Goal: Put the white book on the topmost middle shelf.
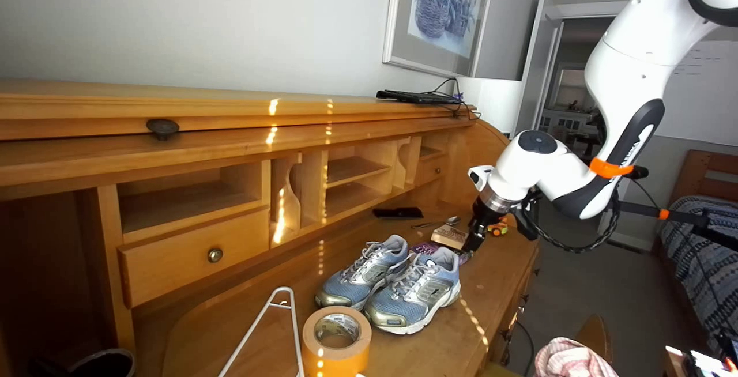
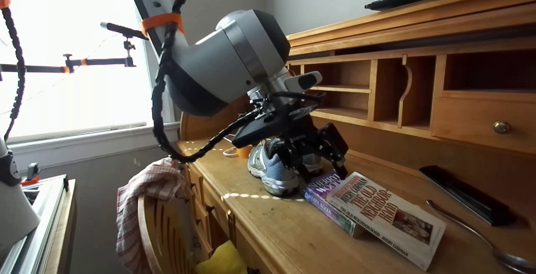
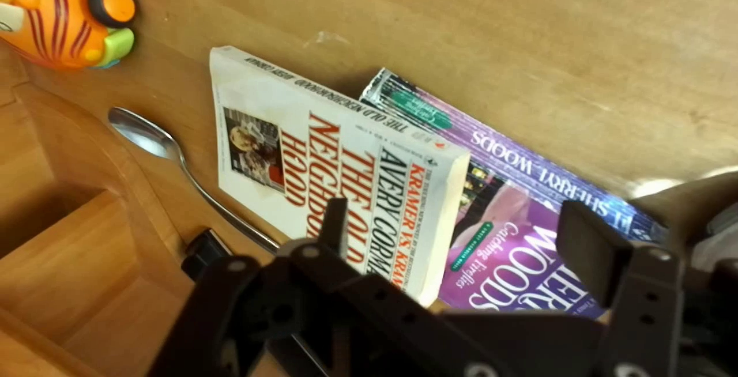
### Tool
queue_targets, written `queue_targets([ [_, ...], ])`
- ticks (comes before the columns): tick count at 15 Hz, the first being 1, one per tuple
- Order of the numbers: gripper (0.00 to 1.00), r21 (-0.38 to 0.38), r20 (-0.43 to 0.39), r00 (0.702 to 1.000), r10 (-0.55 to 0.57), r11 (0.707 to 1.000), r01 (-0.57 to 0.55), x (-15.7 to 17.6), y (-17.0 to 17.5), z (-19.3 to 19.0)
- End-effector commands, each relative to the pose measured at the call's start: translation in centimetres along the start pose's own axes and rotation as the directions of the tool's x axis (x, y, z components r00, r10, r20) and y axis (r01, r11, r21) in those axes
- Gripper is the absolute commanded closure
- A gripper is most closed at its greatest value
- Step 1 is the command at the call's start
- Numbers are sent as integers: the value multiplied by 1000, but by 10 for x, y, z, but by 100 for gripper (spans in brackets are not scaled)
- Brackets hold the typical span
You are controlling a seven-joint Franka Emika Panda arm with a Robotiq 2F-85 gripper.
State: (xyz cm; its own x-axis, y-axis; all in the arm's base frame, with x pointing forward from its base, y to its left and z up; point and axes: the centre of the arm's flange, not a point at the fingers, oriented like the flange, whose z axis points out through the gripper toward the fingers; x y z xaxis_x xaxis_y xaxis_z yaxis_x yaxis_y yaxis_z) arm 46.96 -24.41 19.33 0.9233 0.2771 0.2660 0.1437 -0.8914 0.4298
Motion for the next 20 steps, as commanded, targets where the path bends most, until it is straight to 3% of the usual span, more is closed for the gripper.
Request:
queue_targets([
  [1, 0, -53, 61, 998, 17, 998, -14, 28, 9, 15],
  [9, 0, -143, 123, 991, 61, 989, -43, 55, 6, 32],
  [20, 0, -178, 193, 979, 67, 983, -32, 41, 0, 51],
])
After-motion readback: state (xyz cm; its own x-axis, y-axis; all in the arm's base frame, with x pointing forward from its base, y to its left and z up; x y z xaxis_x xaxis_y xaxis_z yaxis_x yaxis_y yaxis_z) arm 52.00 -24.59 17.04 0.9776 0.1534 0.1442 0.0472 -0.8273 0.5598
